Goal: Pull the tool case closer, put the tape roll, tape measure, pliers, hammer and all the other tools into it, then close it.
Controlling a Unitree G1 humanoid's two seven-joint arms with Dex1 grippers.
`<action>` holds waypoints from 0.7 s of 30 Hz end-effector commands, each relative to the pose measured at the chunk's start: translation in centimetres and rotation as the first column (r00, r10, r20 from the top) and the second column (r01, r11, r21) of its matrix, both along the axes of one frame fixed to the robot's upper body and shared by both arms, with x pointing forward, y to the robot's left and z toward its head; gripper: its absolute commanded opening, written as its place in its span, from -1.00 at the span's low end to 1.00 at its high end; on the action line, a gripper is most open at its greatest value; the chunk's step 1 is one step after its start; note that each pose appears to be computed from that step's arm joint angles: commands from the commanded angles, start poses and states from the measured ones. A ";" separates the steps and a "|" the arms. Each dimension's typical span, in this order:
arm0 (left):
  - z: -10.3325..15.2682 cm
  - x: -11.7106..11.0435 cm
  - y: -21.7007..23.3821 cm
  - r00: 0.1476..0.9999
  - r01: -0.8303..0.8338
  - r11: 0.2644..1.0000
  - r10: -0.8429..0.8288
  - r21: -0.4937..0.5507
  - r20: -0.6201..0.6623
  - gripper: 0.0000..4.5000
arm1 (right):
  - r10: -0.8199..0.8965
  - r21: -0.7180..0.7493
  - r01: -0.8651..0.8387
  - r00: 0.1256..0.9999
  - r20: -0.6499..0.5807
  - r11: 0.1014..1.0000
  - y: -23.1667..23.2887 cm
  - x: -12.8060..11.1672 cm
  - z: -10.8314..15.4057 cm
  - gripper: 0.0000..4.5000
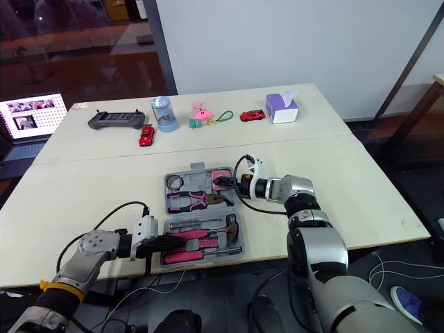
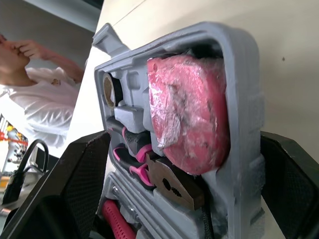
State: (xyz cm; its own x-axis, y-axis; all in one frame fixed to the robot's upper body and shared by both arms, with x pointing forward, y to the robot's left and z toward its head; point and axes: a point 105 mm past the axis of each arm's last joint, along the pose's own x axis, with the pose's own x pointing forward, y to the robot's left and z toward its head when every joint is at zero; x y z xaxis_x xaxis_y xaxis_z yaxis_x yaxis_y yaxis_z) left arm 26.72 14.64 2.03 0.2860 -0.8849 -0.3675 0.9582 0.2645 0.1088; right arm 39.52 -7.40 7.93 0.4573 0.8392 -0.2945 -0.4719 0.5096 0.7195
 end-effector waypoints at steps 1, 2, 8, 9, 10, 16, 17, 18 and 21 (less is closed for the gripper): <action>-0.1 -0.3 0.8 0.999 -0.026 0.999 0.027 0.025 -0.035 -1.00 | 0.029 0.035 -0.033 0.995 0.094 0.999 0.4 0.6 2.7 0.97; 0.2 -0.3 0.7 0.999 -0.031 0.999 0.031 0.016 -0.036 -1.00 | 0.035 0.033 -0.038 0.994 0.101 0.999 0.4 0.6 2.8 0.97; 1.9 -0.4 0.5 0.997 -0.065 0.997 0.063 -0.041 -0.041 -1.00 | 0.046 0.039 -0.050 0.993 0.113 0.998 0.4 0.5 3.1 0.97; 2.3 -0.4 0.5 0.997 -0.073 0.996 0.071 -0.053 -0.041 -1.00 | 0.048 0.040 -0.053 0.992 0.114 0.998 0.3 0.4 3.2 0.97; 2.8 -0.4 0.6 0.996 -0.083 0.994 0.081 -0.065 -0.044 -1.00 | 0.051 0.041 -0.056 0.992 0.115 0.998 0.3 0.4 3.2 0.97; 5.7 -1.1 1.7 0.984 -0.155 0.976 0.138 -0.156 -0.110 -1.00 | 0.076 0.039 -0.081 0.989 0.124 0.996 0.2 0.0 3.4 0.97; 6.2 -1.4 2.1 0.981 -0.167 0.971 0.146 -0.169 -0.127 -1.00 | 0.081 0.041 -0.087 0.989 0.126 0.995 0.2 -0.1 3.5 0.97; 6.6 -1.6 2.4 0.977 -0.179 0.967 0.154 -0.181 -0.145 -1.00 | 0.086 0.043 -0.092 0.988 0.129 0.995 0.1 -0.2 3.5 0.97; 7.3 -2.3 4.0 0.960 -0.228 0.952 0.184 -0.205 -0.211 -1.00 | 0.112 0.036 -0.119 0.984 0.140 0.992 0.1 -0.5 3.8 0.97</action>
